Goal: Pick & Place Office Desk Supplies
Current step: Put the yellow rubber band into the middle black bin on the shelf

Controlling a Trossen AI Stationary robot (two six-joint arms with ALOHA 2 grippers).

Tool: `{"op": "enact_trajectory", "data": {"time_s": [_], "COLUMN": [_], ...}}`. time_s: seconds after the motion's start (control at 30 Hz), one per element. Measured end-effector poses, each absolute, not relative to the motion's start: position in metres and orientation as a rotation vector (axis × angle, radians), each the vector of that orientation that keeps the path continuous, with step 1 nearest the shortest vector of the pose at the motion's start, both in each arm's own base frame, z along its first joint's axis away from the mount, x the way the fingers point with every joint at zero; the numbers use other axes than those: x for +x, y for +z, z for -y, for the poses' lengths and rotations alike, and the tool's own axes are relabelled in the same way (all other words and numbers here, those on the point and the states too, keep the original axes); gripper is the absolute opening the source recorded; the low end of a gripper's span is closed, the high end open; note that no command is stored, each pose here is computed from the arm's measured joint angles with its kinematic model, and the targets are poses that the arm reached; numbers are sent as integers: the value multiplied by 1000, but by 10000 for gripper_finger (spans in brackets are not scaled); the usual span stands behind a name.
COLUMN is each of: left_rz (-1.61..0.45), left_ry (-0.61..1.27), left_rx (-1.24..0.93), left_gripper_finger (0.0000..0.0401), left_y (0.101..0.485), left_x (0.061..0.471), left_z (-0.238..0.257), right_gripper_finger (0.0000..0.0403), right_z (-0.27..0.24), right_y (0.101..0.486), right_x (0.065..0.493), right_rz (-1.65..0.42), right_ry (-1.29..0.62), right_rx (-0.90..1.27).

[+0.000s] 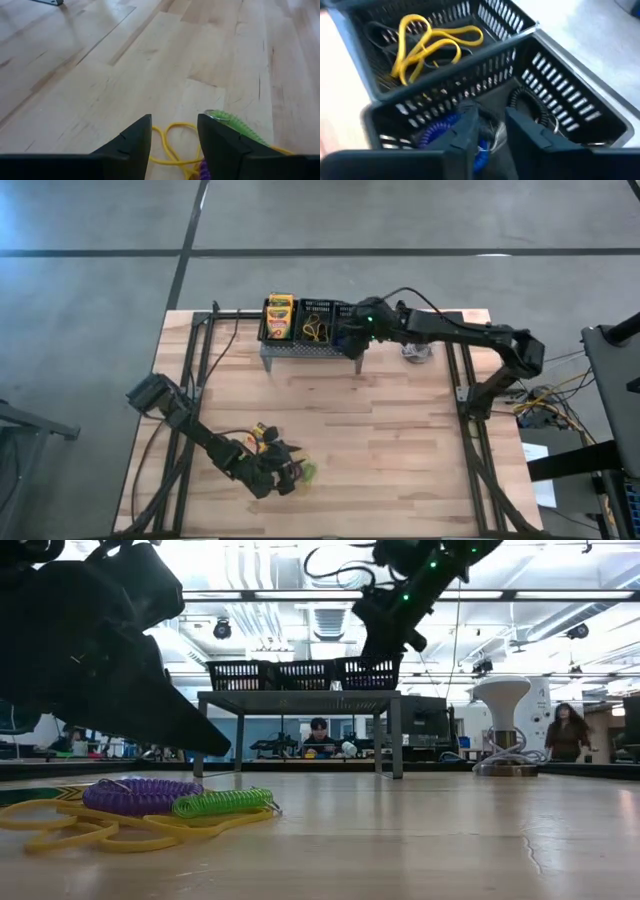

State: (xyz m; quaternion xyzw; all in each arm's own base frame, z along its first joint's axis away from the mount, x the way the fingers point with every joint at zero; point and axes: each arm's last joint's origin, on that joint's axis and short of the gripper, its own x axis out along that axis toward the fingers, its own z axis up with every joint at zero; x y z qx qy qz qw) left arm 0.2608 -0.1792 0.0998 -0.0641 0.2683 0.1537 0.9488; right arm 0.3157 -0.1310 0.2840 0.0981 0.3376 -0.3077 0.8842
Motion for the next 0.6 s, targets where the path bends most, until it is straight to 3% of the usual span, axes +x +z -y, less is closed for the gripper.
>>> {"op": "enact_trajectory", "data": {"time_s": [0.27, 0.43, 0.6], "left_rz": [-565, -585, -579], "left_ry": [289, 287, 359], "left_rx": [-135, -121, -154], "left_gripper_finger": [163, 163, 163], "left_y": [99, 103, 126], "left_x": [260, 256, 242], "left_z": [181, 181, 176], "right_gripper_finger": [178, 180, 169], "right_z": [120, 72, 5], "right_y": [316, 330, 313], "right_x": [332, 340, 345], "right_rz": [-650, -610, -628], "right_ry": [-698, -585, -406], "right_rx": [102, -3, -54]}}
